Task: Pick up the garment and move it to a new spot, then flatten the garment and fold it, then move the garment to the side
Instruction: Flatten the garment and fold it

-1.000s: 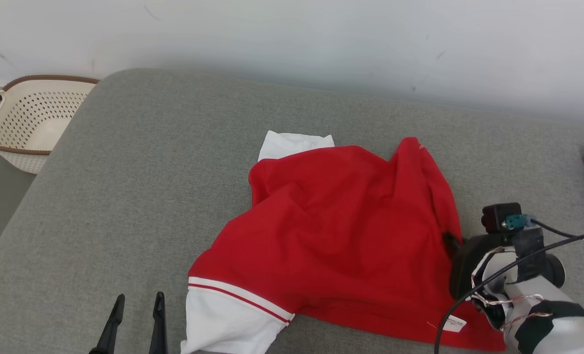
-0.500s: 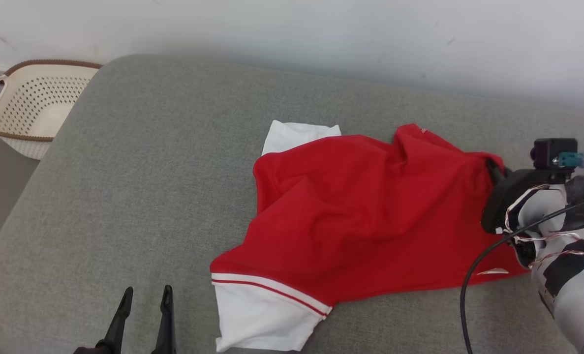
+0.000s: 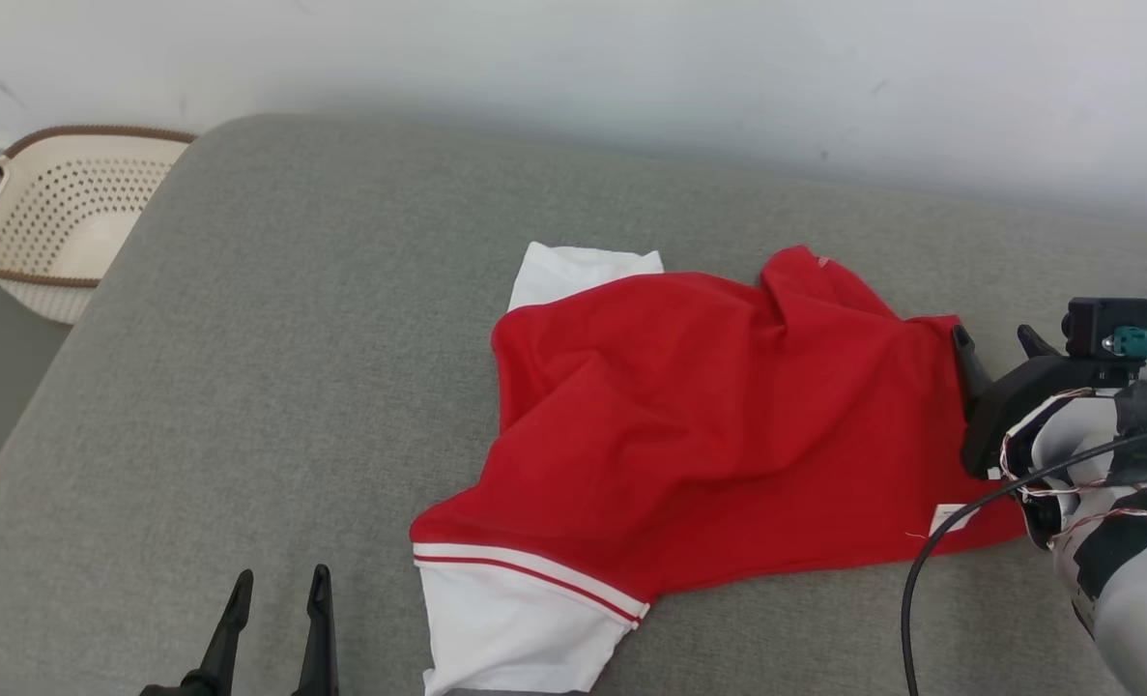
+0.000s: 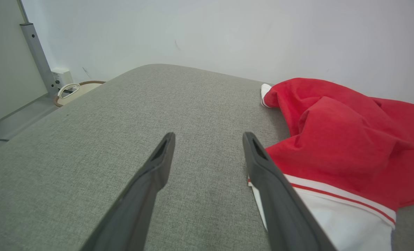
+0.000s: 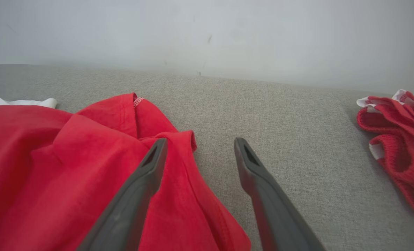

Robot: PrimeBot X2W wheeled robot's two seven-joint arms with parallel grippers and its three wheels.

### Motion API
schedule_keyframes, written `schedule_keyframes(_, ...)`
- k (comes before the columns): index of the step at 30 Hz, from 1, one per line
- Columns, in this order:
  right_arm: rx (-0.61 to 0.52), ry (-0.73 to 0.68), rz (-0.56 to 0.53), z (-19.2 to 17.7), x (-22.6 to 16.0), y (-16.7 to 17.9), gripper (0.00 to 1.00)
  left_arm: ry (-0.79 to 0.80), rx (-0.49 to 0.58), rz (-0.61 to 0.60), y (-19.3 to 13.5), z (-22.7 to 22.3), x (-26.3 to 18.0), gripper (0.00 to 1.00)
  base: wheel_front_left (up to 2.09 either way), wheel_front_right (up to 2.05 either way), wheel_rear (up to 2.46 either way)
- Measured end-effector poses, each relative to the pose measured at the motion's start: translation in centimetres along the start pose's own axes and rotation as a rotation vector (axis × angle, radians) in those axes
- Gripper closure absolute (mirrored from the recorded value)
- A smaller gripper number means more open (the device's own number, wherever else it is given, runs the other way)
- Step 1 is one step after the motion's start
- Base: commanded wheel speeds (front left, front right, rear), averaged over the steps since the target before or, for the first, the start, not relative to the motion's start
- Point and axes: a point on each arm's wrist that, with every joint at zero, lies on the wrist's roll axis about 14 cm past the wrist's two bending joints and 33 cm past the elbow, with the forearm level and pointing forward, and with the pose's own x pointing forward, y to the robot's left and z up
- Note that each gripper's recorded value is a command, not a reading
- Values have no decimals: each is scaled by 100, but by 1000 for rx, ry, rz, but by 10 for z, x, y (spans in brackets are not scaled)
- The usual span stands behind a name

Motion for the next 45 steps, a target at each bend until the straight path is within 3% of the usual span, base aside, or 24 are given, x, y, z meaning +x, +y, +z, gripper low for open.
schedule_keyframes(14,78,-71,38,-13,-50,-2,0,-27,-16,-67,-22,6,5,0,0,0,0)
schedule_keyframes(25,89,66,102,-59,-90,3,0,-24,-27,-109,-37,5,6,0,0,0,0)
schedule_keyframes(39,157,170,130,-90,-91,16,0,-18,-22,-97,-32,3,8,0,0,0,0)
schedule_keyframes(40,158,173,131,-91,-90,16,3,-16,-21,-96,-32,2,7,0,0,0,0)
schedule_keyframes(41,158,175,132,-91,-90,17,47,-15,-21,-96,-31,2,7,0,0,0,0)
schedule_keyframes(43,159,187,133,-93,-88,18,67,-11,-20,-92,-29,1,7,0,0,0,0)
schedule_keyframes(44,159,192,132,-95,-88,17,93,-9,-19,-90,-28,0,7,0,0,0,0)
schedule_keyframes(45,160,200,132,-97,-87,17,100,-7,-18,-89,-28,-1,7,0,0,0,0)
